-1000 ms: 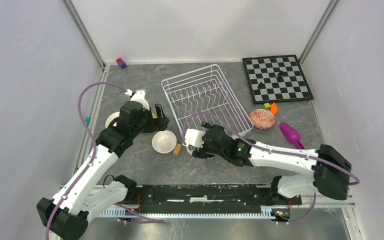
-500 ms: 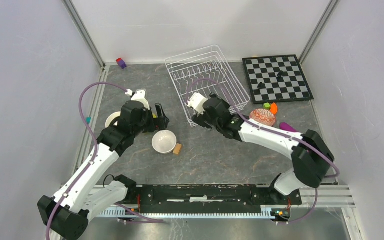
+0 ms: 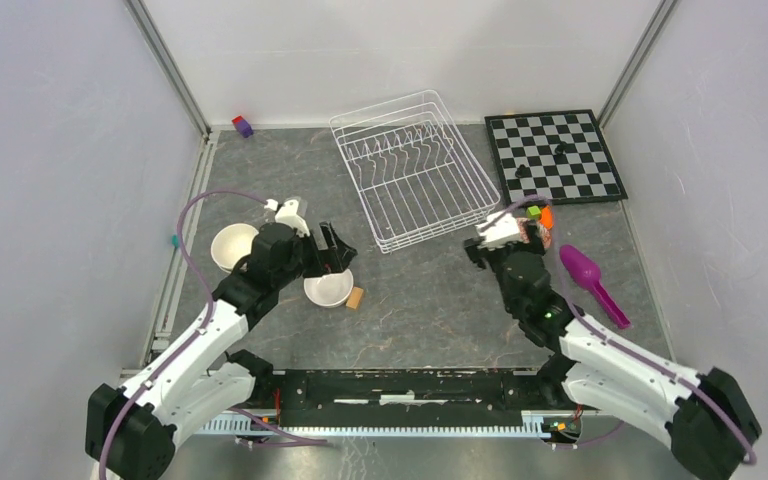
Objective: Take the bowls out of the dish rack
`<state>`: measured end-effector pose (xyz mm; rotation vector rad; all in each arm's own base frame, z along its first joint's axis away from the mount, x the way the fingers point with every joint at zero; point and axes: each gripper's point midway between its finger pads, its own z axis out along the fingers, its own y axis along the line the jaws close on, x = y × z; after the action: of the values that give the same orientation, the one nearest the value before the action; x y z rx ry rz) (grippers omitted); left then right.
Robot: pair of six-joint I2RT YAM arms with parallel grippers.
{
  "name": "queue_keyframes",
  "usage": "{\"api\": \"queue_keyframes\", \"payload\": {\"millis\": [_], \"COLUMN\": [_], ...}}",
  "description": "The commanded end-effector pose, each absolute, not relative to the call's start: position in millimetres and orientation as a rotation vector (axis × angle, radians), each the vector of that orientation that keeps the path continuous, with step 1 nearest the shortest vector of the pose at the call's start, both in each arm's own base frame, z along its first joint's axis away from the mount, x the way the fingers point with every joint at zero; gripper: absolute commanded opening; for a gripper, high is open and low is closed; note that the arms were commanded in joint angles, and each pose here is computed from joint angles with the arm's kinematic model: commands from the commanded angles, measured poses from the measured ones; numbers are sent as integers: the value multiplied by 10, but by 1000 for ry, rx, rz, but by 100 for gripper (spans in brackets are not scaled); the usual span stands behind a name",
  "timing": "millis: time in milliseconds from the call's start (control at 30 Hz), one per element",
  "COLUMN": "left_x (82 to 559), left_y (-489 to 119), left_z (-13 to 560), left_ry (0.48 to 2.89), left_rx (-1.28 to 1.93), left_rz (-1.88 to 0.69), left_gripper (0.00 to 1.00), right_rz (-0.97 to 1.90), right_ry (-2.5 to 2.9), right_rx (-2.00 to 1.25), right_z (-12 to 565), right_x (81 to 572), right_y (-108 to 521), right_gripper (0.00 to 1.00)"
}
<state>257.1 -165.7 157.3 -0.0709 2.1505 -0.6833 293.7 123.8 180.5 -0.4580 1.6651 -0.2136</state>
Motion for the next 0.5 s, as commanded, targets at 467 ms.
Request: {"api": "queue_keyframes", "payload": {"millis": [467], "left_x": [3051], "left_y": [-1048], "left_z": [1885], "left_ry": [1682], "left_rx": [-153], "left_rz": [-283], "left_gripper": [100], "right_rz": [-128], "right_ry": [1711], "right_rx": [129], "right_z": [1428], "right_x": [3193], "right_y": [-109], "right_gripper": [98]}}
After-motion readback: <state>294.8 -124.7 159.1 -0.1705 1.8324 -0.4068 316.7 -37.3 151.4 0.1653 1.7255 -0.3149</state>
